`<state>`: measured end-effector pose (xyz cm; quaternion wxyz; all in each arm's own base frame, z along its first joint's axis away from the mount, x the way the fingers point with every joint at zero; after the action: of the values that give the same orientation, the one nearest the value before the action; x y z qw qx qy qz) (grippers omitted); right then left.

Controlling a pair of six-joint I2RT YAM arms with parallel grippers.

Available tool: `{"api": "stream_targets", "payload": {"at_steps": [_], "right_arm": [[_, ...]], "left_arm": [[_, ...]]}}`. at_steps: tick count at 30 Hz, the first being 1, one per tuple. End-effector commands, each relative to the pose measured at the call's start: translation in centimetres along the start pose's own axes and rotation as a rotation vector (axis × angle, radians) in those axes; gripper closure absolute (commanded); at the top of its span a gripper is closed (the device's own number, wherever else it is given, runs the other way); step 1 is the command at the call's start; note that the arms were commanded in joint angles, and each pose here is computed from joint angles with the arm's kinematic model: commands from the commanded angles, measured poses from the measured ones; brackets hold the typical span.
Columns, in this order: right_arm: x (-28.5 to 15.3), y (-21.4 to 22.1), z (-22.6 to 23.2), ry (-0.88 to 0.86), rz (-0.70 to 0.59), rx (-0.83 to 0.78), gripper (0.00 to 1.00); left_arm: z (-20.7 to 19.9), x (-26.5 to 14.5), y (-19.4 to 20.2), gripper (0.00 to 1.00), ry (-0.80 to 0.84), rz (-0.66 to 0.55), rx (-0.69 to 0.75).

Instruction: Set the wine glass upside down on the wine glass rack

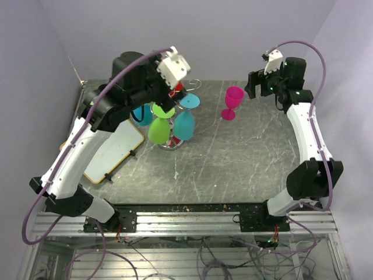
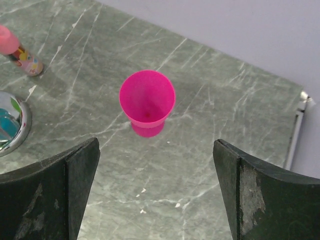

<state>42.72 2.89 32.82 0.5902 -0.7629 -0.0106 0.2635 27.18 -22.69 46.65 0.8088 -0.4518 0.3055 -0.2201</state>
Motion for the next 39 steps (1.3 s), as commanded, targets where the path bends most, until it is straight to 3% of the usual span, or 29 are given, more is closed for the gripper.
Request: {"api": "stream_targets", "payload": {"at_steps": [1,8,17,29,39], "right_arm": [[2.0,-0.2,-0.6,0.047,0.03,0.023,0.07],[6.3,1.8,-1.3,0.069,0.136,0.053,0.18],[11.1,4.5,-1.2,0.075,0.26,0.054,0.46],[14.4,8.2,-0.7,0.055,0.359,0.055,0.6],[14.8,8.8,-0.4,0.045,0.377,0.059,0.82]], "left_arm": [[4.0,-2.5,-1.8,0.01,-0.168,-0.127,-0.149],[6.5,-5.0,-0.9,0.02,-0.256,-0.147,-0.186],[7.7,-7.0,0.2,0.0,-0.3,-0.15,-0.199],[7.5,-7.2,0.2,0.0,-0.266,-0.156,-0.192],[7.4,-7.2,0.4,0.0,-0.26,-0.151,-0.18]]}}
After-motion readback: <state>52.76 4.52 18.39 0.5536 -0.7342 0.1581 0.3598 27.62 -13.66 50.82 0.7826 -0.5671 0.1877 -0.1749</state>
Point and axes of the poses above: each gripper's point midway between its finger pads, its own x axis out along the fingers, its own z axis along the line the jaws close on, y = z × x, the point moved 4 cm from there along -x, back along the fingers, and after that the axes turned 4 degrees about -x, right-handed, at the moved point
